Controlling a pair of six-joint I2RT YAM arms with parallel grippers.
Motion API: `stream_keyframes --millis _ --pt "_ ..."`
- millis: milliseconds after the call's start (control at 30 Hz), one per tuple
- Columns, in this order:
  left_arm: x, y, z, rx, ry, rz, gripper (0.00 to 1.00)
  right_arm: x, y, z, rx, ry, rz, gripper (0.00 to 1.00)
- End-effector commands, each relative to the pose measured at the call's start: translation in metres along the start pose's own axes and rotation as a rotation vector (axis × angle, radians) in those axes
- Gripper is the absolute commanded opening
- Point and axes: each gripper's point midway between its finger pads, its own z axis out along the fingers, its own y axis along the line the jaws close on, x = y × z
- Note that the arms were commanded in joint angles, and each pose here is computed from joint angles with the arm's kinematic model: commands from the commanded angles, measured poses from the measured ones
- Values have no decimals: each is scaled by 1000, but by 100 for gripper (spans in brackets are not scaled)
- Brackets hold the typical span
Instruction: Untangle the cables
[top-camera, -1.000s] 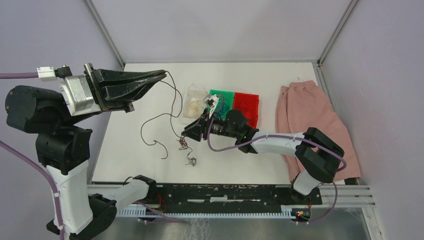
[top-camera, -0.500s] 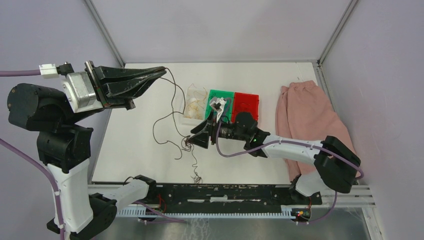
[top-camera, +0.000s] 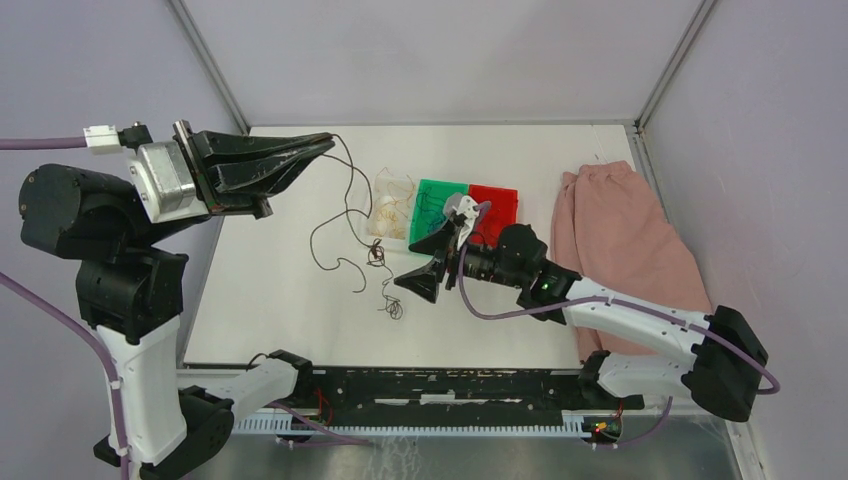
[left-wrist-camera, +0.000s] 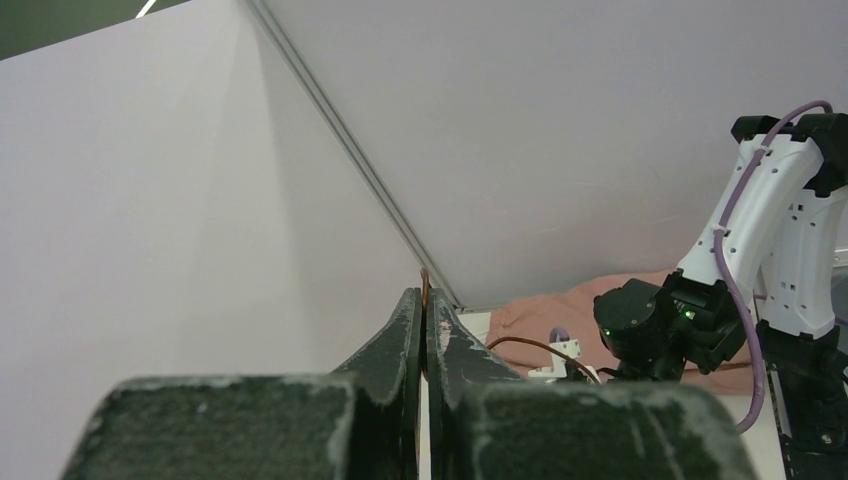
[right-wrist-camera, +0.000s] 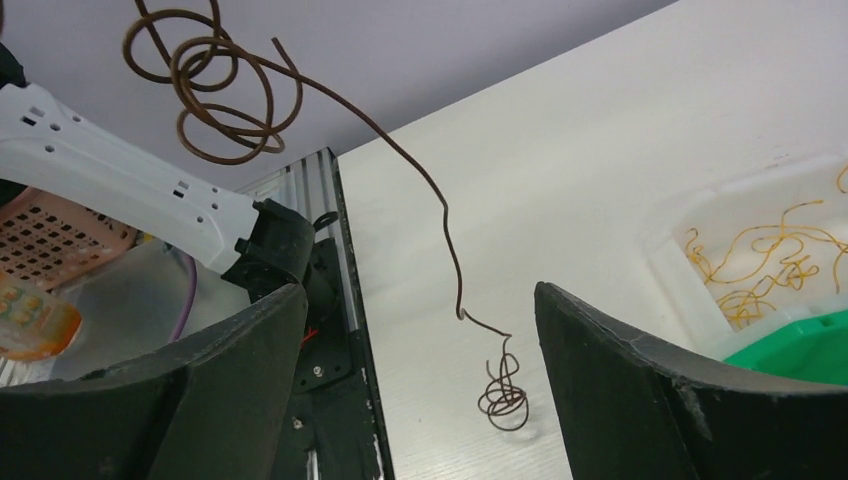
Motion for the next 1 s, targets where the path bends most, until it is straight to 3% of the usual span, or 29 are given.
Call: stream_keyframes --millis 0,133,267,467,567,700,767,833,967 --pt "-2 8 4 -8 -16 58 3 -17 14 8 -76 2 -74 91" --pt "-3 8 5 -9 -23 53 3 -19 1 22 -28 10 -94 91" --pt "-5 9 5 -11 -28 56 3 -28 13 44 -113 -11 -71 92" --pt "-5 10 4 -18 -28 59 3 -17 33 63 -232 7 -16 81" --pt "-4 9 4 -16 -26 58 3 -12 23 71 -184 12 12 66" --pt "-8 9 3 -21 -35 68 3 -6 8 76 -125 23 54 22" --pt "-15 10 2 -31 -45 95 3 0 1 74 -101 35 86 6" --pt "-22 12 0 -45 -54 131 3 11 -12 67 -47 50 107 0" --pt "-41 24 -5 -113 -84 263 3 37 -45 36 114 73 147 0"
